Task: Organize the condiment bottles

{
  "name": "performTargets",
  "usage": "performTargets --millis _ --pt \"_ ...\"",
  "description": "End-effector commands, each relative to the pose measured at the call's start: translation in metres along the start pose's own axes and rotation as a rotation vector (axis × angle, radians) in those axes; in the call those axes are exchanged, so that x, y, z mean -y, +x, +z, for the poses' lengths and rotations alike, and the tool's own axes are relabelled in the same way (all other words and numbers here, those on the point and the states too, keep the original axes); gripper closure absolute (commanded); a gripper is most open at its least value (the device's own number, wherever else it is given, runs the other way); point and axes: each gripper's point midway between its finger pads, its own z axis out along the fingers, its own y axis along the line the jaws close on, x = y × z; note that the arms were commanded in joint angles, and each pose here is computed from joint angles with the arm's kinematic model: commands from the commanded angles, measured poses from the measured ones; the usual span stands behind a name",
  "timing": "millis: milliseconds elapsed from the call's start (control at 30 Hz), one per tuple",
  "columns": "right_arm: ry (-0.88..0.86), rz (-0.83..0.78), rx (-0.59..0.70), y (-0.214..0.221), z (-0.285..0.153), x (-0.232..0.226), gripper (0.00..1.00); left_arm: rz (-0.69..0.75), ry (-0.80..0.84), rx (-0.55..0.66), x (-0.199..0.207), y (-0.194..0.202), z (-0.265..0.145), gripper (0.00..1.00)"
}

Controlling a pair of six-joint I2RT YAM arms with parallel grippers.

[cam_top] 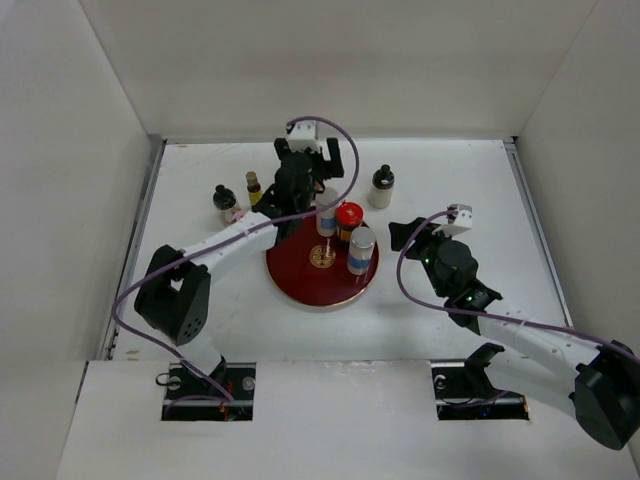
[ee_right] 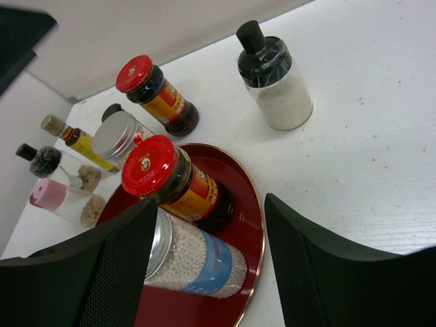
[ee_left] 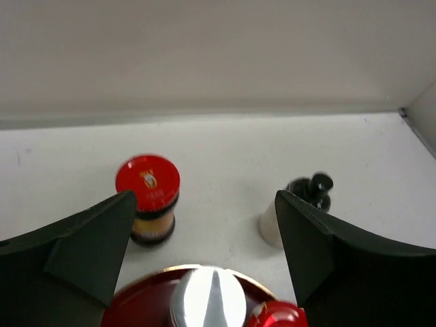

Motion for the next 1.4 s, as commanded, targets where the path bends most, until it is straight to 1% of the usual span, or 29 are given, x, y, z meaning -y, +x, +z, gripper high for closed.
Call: performTargets --millis 0,33,167,300,433,633,800,900,1167,1367 --pt "-0.062 0.028 0.055 -0.018 0.001 -0.020 0.33 -0.034 -0.018 0.033 -0.011 -0.038 0.024 0.18" --pt "-0.061 0.029 0.053 -0.017 0.001 -0.019 0.33 -0.020 -0.028 -0.007 -0.017 -0.032 0.037 0.19" --pt "-0.064 0.032 0.063 -0.021 -0.002 -0.019 0.32 0.050 -0.061 -0.137 -0.029 -0.005 0.067 0.19" --pt "-0.068 0.040 0.058 -0.019 -0.002 -0.020 0.26 0.106 -0.092 -0.188 -0.039 0.012 0.085 0.19" --pt "-0.064 0.031 0.061 -0.020 -0.001 -0.020 0.19 0.118 -0.109 -0.212 -0.045 0.023 0.095 0.18" --pt "-0.066 0.032 0.062 -0.020 -0.001 -0.020 0.17 0.138 -0.121 -0.243 -0.051 0.040 0.106 0.18" --pt "-0.069 0.032 0.057 -0.019 -0.001 -0.020 0.17 0.152 -0.137 -0.260 -0.056 0.049 0.110 0.19" --pt "-0.067 0.039 0.051 -0.017 0.000 -0.020 0.17 0.161 -0.143 -0.271 -0.058 0.054 0.113 0.22" --pt "-0.069 0.037 0.037 -0.012 0.003 -0.021 0.16 0.182 -0.179 -0.300 -0.067 0.065 0.109 0.23" --pt "-0.067 0.038 0.036 -0.012 0.003 -0.019 0.16 0.186 -0.169 -0.318 -0.066 0.072 0.109 0.28"
